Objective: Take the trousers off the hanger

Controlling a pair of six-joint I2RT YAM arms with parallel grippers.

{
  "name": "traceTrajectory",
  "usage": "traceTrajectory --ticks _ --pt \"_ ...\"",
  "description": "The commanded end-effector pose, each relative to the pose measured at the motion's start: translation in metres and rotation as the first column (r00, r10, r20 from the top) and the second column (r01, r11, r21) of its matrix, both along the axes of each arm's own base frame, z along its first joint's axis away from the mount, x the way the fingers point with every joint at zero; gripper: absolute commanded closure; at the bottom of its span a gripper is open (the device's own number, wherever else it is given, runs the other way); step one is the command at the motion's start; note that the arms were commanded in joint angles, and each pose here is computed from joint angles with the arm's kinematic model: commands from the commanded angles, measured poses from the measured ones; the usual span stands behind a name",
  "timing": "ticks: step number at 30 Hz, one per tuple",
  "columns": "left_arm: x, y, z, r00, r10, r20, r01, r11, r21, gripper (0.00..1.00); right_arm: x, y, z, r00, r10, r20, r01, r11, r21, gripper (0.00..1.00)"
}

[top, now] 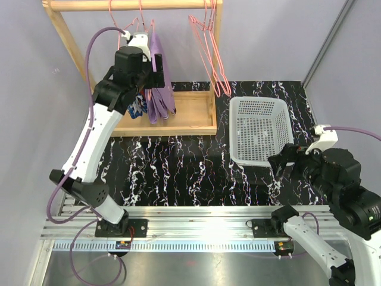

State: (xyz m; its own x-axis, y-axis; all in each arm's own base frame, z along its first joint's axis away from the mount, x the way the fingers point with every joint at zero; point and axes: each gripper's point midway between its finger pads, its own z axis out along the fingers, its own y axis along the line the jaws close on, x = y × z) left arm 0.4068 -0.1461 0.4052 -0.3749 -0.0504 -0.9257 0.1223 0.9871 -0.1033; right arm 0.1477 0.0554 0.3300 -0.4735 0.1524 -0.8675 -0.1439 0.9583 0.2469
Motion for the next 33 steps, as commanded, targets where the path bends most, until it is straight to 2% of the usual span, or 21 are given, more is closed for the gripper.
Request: traceTrajectory --ticks 1,2,5,6,8,9,15,19,21,22,23,25,26,33 --pt "0.02 0.005 0.04 0.986 0.039 0.164 -0.041 0.999 0.012 0.23 -0.003 0.005 -0.001 0.999 0.037 0.006 -0.037 0.999 0.006 0.01" --pt "0.024 0.003 0.037 0.986 0.034 0.165 -0.038 0.999 0.019 0.3 -0.003 0.005 -0.003 0.999 0.039 0.003 -0.039 0.999 0.003 0.0" --pt "0.036 0.0 0.03 0.985 0.04 0.167 -0.046 0.998 0.033 0.39 -0.003 0.005 -0.009 0.999 0.042 -0.013 -0.043 0.999 -0.007 0.01" --pt "0.039 0.001 0.029 0.984 0.047 0.169 -0.055 0.998 0.041 0.46 -0.004 0.005 -0.01 0.999 0.046 -0.019 -0.046 0.999 -0.009 0.01" --pt "0.045 0.002 0.026 0.984 0.06 0.17 -0.07 0.996 0.058 0.51 -0.005 0.005 -0.012 0.998 0.05 -0.024 -0.05 0.999 -0.014 0.01" --pt "0.049 0.002 0.024 0.984 0.06 0.168 -0.072 0.995 0.067 0.56 -0.005 0.005 -0.013 0.999 0.049 -0.024 -0.05 0.999 -0.015 0.0" --pt "0.059 0.001 0.014 0.986 0.068 0.151 -0.083 0.992 0.097 0.57 -0.006 0.007 -0.012 0.998 0.062 -0.017 -0.062 0.998 -0.01 0.01" --pt "0.063 0.005 0.009 0.985 0.09 0.144 -0.106 0.989 0.107 0.62 -0.005 0.01 -0.011 0.997 0.071 -0.017 -0.071 0.997 -0.001 0.01" --pt "0.063 0.007 0.011 0.984 0.098 0.148 -0.115 0.988 0.107 0.7 -0.005 0.011 -0.011 0.997 0.076 -0.017 -0.076 0.997 0.004 0.0" --pt "0.061 0.007 0.015 0.983 0.1 0.154 -0.116 0.988 0.101 0.75 -0.006 0.011 -0.011 0.997 0.081 -0.017 -0.081 0.997 0.004 0.01" --pt "0.06 0.008 0.017 0.982 0.102 0.157 -0.118 0.989 0.094 0.85 -0.006 0.011 -0.01 0.997 0.08 -0.015 -0.08 0.997 0.006 0.01" --pt "0.053 0.01 0.03 0.978 0.105 0.179 -0.119 0.99 0.071 0.92 -0.006 0.011 -0.01 0.997 0.079 -0.016 -0.079 0.997 0.009 0.01" --pt "0.05 0.011 0.036 0.976 0.107 0.19 -0.12 0.991 0.061 0.99 -0.006 0.012 -0.011 0.997 0.081 -0.016 -0.08 0.997 0.009 0.0" --pt "0.035 0.017 0.076 0.958 0.114 0.264 -0.121 0.993 0.01 1.0 -0.004 0.018 -0.011 0.995 0.093 -0.018 -0.093 0.995 0.037 0.0"
